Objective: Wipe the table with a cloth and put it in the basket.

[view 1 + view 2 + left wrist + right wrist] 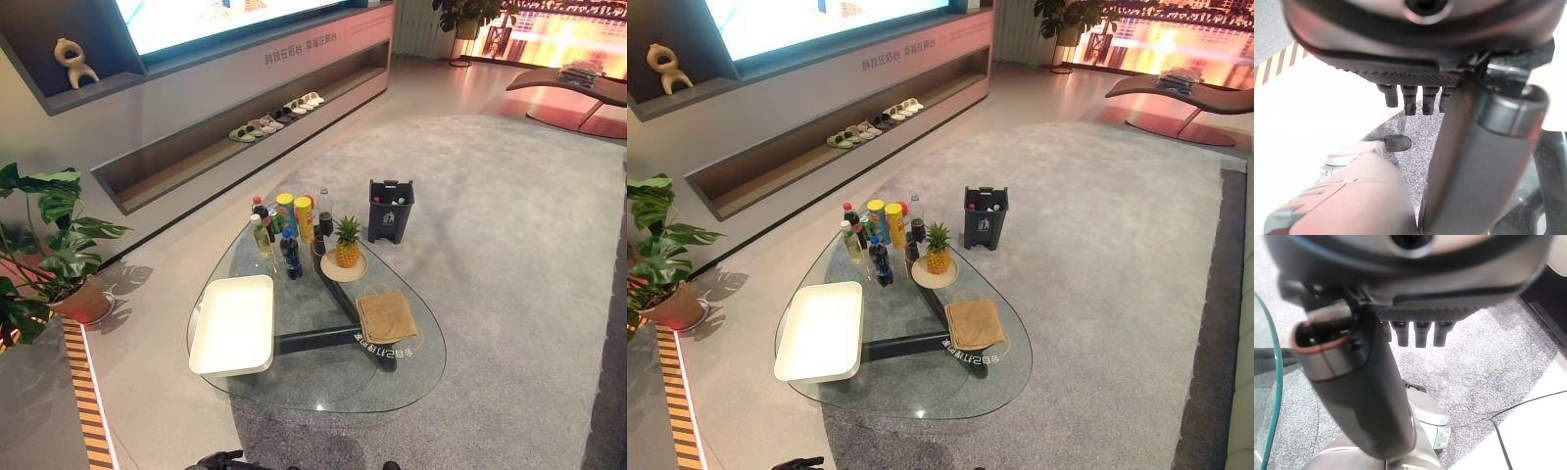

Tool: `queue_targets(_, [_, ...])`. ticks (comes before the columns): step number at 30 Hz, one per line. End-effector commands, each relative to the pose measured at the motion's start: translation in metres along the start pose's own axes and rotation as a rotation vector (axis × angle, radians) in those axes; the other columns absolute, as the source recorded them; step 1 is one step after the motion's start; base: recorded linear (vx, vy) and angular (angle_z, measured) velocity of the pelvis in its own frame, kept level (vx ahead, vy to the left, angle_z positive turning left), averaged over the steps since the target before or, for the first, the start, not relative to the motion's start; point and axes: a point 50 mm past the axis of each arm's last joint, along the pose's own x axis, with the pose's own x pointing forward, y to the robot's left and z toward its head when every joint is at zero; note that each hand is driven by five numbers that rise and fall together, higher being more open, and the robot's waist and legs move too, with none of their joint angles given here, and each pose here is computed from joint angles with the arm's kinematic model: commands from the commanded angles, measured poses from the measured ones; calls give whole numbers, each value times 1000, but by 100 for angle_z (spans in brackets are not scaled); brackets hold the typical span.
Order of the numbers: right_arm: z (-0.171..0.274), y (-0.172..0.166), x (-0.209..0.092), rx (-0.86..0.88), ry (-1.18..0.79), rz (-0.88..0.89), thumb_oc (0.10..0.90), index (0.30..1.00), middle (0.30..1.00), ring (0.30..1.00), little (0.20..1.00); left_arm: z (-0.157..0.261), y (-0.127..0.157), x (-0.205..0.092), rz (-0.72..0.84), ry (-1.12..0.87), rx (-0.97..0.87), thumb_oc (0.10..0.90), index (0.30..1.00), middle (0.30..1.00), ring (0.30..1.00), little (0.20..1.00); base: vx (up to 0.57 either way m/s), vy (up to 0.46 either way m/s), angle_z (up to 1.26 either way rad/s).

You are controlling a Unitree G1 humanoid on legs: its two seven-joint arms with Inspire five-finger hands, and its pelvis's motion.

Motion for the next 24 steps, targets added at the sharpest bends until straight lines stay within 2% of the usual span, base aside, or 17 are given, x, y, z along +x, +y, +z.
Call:
queue_targets(1, [5, -14, -1, -8, 10, -36, 800, 900, 900, 900, 900, 15, 12, -1, 39, -32, 18, 800, 900, 900, 900, 900, 0, 0, 0])
queue_targets(24, [1, -18, -2, -17, 27, -43, 800, 900, 900, 900, 900, 15, 19, -2, 74, -46, -13, 800, 900, 900, 900, 900, 16, -1, 0])
